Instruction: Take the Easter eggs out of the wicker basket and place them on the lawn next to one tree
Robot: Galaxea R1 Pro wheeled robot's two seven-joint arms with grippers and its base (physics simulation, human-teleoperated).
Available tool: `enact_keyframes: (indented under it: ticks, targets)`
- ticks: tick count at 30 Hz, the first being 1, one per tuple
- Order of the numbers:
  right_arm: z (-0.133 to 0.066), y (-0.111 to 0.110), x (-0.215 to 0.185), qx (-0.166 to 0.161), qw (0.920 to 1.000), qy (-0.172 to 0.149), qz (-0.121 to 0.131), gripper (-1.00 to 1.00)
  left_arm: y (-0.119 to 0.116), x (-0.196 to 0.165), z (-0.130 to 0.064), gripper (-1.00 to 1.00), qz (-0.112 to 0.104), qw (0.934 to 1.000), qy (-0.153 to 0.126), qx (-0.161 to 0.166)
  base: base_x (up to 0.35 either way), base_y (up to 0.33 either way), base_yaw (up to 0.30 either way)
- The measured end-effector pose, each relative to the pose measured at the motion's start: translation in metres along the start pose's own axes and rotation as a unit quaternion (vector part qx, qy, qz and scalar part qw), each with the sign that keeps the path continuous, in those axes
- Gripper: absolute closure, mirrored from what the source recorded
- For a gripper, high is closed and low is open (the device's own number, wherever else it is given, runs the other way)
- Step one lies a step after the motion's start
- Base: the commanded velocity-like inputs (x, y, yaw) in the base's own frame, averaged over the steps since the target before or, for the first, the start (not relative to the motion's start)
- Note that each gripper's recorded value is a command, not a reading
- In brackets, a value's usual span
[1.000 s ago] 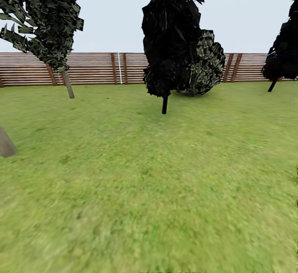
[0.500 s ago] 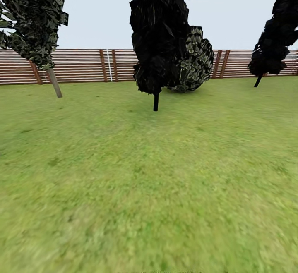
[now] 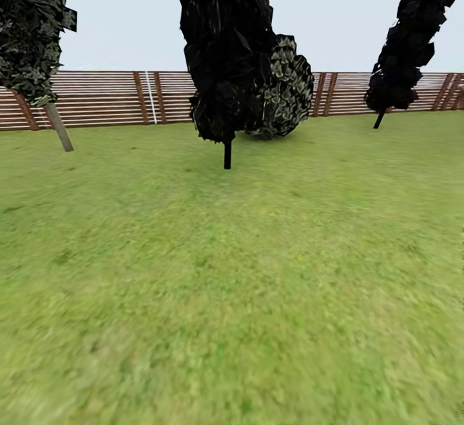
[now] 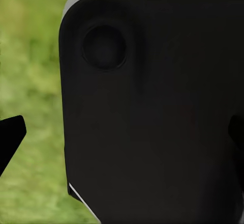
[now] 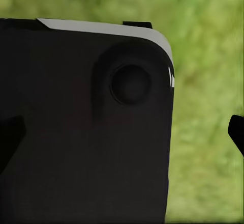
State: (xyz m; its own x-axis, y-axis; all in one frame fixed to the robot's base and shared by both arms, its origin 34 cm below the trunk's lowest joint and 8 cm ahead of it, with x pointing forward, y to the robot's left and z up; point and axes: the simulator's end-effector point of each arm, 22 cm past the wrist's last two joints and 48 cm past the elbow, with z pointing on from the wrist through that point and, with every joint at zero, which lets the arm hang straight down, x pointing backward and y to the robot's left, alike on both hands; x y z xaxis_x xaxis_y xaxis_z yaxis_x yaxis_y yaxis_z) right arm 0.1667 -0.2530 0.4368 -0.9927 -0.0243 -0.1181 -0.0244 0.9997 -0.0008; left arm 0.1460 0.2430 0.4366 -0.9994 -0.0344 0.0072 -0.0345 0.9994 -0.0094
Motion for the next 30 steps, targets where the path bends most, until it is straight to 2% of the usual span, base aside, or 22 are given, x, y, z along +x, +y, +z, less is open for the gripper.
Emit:
enact_keyframes:
  ticks: [30]
  targets:
    - [-0.001, 0.001, 0.012, -0.002, 0.9999, 0.016, -0.002, -1.0, -0.002, 0.013, 0.0, -1.0, 0.0, 0.9999, 0.016, 0.001, 0.0, 0.0, -0.16]
